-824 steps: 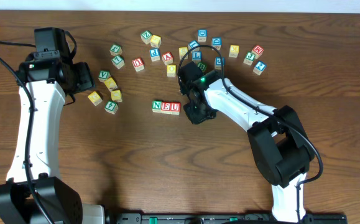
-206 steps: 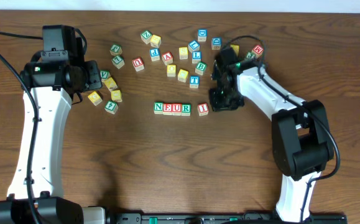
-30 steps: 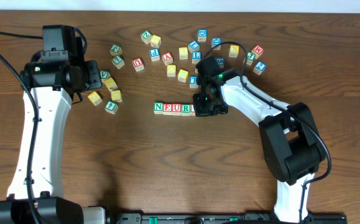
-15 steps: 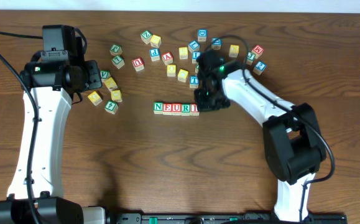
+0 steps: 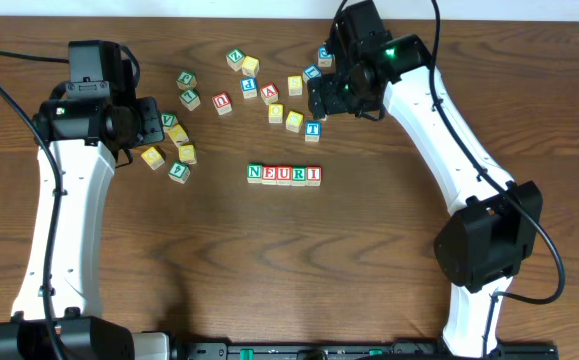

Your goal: Spell out NEURIPS

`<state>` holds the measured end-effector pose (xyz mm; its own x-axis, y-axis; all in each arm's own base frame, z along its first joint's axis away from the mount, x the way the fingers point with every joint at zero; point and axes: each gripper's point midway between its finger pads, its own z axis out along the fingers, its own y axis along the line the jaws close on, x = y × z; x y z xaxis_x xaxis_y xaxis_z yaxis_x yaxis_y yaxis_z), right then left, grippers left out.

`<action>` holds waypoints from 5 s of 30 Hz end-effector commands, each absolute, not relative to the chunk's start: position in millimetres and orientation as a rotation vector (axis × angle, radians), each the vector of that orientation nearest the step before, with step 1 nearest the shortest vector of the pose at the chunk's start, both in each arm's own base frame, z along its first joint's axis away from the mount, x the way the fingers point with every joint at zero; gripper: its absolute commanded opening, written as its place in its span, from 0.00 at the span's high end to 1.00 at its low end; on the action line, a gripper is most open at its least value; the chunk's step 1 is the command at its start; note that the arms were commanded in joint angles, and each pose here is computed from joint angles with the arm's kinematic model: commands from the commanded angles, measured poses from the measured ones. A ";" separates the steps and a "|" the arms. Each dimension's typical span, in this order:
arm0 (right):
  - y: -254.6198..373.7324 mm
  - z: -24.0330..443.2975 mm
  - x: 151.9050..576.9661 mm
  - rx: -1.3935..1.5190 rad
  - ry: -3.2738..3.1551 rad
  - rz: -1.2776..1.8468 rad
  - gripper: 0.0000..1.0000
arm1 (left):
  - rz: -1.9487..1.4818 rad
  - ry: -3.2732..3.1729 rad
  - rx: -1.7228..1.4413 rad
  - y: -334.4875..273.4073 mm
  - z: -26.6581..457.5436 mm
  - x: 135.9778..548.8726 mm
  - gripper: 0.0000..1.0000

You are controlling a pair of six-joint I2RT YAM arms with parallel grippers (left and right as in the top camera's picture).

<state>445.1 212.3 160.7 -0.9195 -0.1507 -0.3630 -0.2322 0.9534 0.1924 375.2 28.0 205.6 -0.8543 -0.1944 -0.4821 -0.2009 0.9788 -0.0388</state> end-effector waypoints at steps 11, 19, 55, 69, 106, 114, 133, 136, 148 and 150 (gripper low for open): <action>213.1 167.5 447.0 -0.280 2.740 0.330 0.07 | 0.023 2.633 -0.302 30.1 203.5 370.4 0.54; 212.4 166.1 443.9 -0.282 2.754 0.325 0.11 | 0.022 2.632 -0.305 30.1 203.6 370.6 0.54; 219.1 165.9 440.6 -0.303 2.753 0.329 0.08 | 0.010 2.633 -0.360 30.3 200.7 371.2 0.54; 219.8 166.5 442.2 -0.303 2.746 0.332 0.08 | 0.011 2.650 -0.363 30.4 194.4 372.8 0.54; 225.0 195.1 487.9 -0.213 2.546 0.395 0.19 | 0.007 2.613 -0.363 30.9 198.6 380.8 0.53; 206.7 230.3 488.9 -0.173 2.534 0.384 0.23 | 0.006 2.612 -0.363 30.9 198.7 380.9 0.53; 101.8 227.9 494.2 0.081 2.619 0.168 0.23 | 0.007 2.613 -0.363 30.9 198.6 380.8 0.53; 100.6 227.0 492.8 0.084 2.626 0.161 0.23 | 0.007 2.613 -0.363 30.9 198.6 380.8 0.53; 118.1 210.1 497.2 0.135 2.645 0.166 0.23 | 0.006 2.612 -0.363 30.9 198.7 380.9 0.53; 129.4 207.7 500.1 0.109 2.637 0.184 0.23 | 0.006 2.612 -0.363 30.9 198.7 380.9 0.53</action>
<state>494.8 113.2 215.3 -0.8741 0.1120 -0.4727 0.0543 0.9895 0.1339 382.0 28.3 204.6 -0.8353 -0.2452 -0.4920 -0.2444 0.9673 -0.0672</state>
